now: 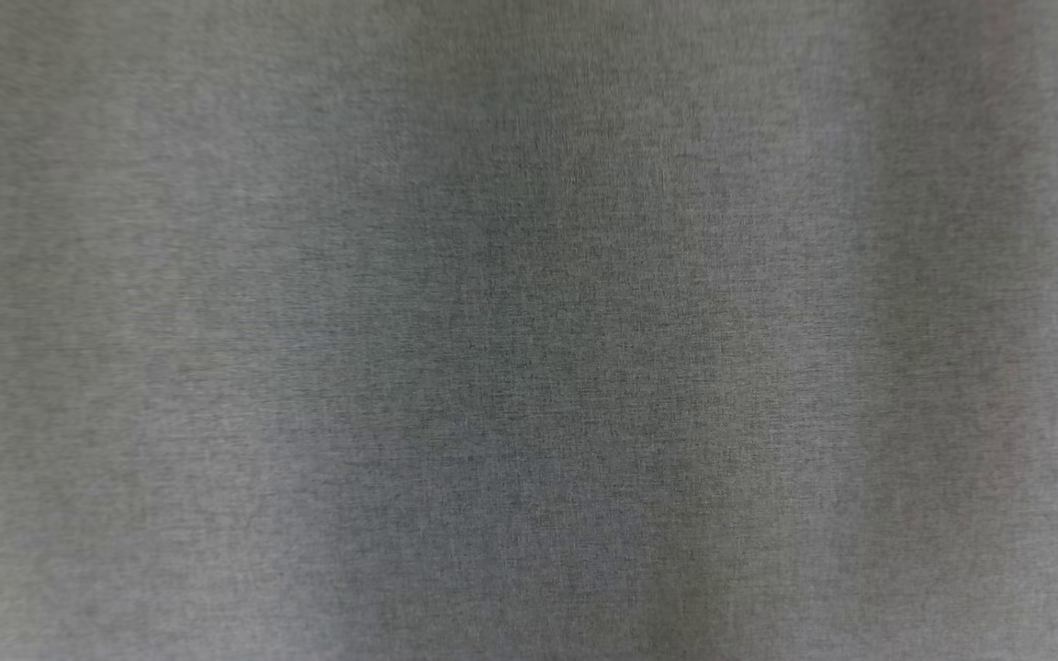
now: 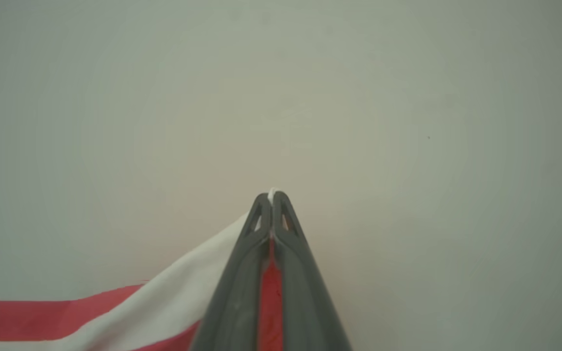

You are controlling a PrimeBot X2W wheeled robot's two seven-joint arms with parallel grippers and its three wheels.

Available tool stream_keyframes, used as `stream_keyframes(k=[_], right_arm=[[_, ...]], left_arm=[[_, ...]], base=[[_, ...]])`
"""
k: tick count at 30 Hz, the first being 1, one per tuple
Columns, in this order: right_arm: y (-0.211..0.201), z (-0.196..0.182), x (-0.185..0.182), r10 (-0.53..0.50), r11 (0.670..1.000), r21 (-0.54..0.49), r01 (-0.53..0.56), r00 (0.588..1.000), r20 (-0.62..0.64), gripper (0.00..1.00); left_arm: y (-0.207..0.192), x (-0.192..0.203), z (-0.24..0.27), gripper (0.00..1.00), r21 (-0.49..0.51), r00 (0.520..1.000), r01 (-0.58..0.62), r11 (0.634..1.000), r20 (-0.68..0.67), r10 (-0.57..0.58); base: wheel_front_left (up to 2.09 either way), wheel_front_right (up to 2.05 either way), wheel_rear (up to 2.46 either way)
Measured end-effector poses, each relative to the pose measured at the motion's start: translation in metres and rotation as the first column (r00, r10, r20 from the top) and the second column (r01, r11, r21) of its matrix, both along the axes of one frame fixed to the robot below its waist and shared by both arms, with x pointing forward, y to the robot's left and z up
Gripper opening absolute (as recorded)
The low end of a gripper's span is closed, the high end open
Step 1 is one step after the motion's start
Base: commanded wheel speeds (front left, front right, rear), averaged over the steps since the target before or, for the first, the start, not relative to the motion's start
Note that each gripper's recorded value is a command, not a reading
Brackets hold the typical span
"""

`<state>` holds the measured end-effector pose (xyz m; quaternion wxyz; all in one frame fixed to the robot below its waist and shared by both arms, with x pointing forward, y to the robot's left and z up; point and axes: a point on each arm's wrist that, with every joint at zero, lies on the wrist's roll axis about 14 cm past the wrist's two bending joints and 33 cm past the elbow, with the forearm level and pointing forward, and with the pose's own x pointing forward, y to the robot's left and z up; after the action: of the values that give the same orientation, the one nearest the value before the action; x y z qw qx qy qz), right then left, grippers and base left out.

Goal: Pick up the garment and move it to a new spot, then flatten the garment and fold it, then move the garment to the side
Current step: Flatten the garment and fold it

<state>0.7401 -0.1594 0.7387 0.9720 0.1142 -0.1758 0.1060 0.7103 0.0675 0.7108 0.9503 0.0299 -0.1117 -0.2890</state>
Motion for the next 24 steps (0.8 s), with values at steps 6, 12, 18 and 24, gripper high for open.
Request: stream_keyframes(k=[6, 12, 18, 24], right_arm=[[0.004, -0.008, 0.015, -0.012, 0.999, -0.040, 0.012, 1.000, -0.009, 0.00], [-0.003, -0.010, 0.019, -0.041, 0.996, -0.074, 0.040, 0.999, -0.004, 0.00], [-0.008, -0.030, 0.022, -0.046, 0.995, -0.087, 0.044, 0.999, -0.020, 0.00], [-0.010, -0.072, 0.014, -0.025, 0.997, -0.073, 0.020, 0.997, -0.066, 0.00]], left_arm=[[-0.008, 0.019, 0.000, 0.00, 0.020, 1.000, -0.001, 1.000, 0.029, 0.000], [-0.013, 0.027, 0.006, 0.00, -0.014, 0.999, 0.008, 1.000, 0.052, -0.008], [-0.016, 0.033, -0.021, 0.00, -0.046, 1.000, 0.030, 0.999, 0.005, -0.030], [-0.020, 0.023, -0.061, 0.00, -0.077, 0.997, 0.069, 0.995, -0.029, -0.072]], base=[[0.00, 0.00, 0.00], [0.00, 0.00, 0.00], [0.00, 0.00, 0.00], [0.00, 0.00, 0.00]])
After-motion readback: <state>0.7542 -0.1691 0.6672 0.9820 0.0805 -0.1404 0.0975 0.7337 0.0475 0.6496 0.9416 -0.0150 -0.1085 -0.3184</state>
